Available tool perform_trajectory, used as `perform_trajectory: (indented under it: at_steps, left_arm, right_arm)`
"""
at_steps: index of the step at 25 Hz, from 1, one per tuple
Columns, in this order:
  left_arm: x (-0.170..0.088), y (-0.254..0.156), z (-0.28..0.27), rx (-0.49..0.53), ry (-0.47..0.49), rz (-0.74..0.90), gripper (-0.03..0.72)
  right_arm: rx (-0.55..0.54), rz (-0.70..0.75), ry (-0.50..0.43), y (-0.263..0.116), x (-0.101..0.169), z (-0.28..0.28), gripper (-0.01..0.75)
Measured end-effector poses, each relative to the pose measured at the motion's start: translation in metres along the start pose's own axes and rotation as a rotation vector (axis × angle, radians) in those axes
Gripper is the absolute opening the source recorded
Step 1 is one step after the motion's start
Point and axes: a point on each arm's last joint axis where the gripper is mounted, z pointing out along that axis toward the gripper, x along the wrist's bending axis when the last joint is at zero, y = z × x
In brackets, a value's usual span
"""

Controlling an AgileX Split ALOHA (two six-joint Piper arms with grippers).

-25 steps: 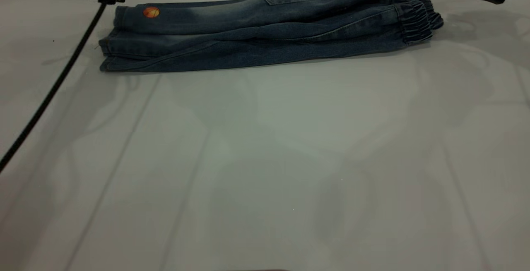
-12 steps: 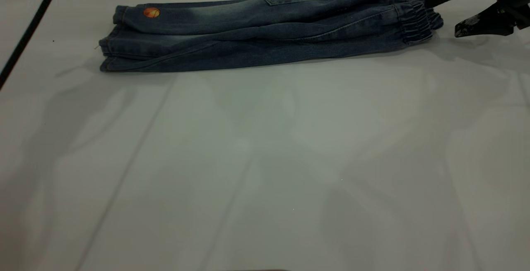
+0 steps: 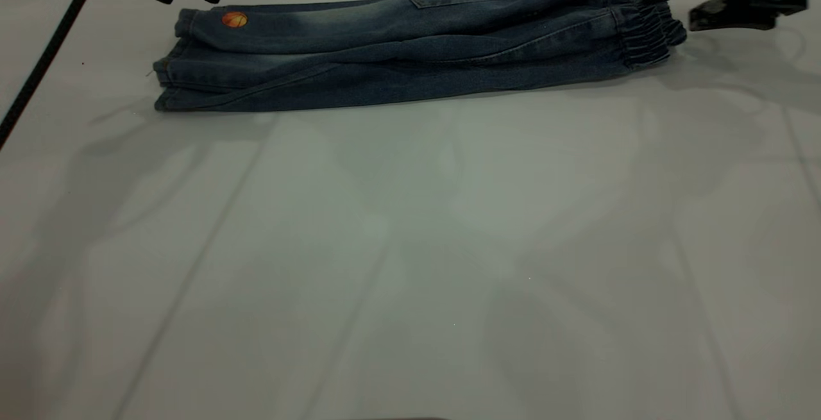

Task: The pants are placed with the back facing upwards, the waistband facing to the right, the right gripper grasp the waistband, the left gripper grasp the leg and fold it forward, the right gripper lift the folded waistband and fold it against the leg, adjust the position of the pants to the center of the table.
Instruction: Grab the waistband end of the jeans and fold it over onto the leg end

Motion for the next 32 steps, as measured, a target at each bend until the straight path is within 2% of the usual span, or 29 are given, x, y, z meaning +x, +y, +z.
perform_trajectory:
  at_steps: [11,14,18,21,24,25,27,32]
  left_arm:
    - [-0.001,0.0,0.0,-0.004,-0.006,-0.016,0.454]
    - [-0.001,0.001,0.0,-0.006,-0.009,-0.024,0.454]
    - [-0.002,0.001,0.0,-0.01,-0.014,-0.037,0.454]
    - [-0.006,0.001,0.001,-0.008,-0.021,-0.028,0.455]
    - [-0.017,0.002,0.003,-0.008,-0.035,-0.008,0.455]
    - [-0.02,0.003,0.003,-0.008,-0.038,-0.002,0.455]
    - [-0.026,0.002,0.006,-0.004,-0.049,0.007,0.455]
    - [-0.037,-0.007,0.026,0.037,-0.065,0.02,0.455]
  right_arm:
    - [0.009,0.009,0.006,-0.017,0.002,0.028,0.592]
    - [0.003,0.026,0.008,-0.018,0.002,0.031,0.568]
    - [0.0,0.054,-0.015,-0.018,0.003,0.034,0.454]
    - [0.007,0.059,-0.019,-0.02,0.005,0.037,0.295]
    - [0.023,0.064,0.022,-0.024,0.007,0.04,0.094]
    - [0.027,0.065,0.042,-0.024,0.009,0.04,0.063]
    - [0.041,0.069,0.076,-0.026,0.011,0.04,0.031]
    - [0.063,0.092,0.157,-0.027,0.017,0.039,0.023]
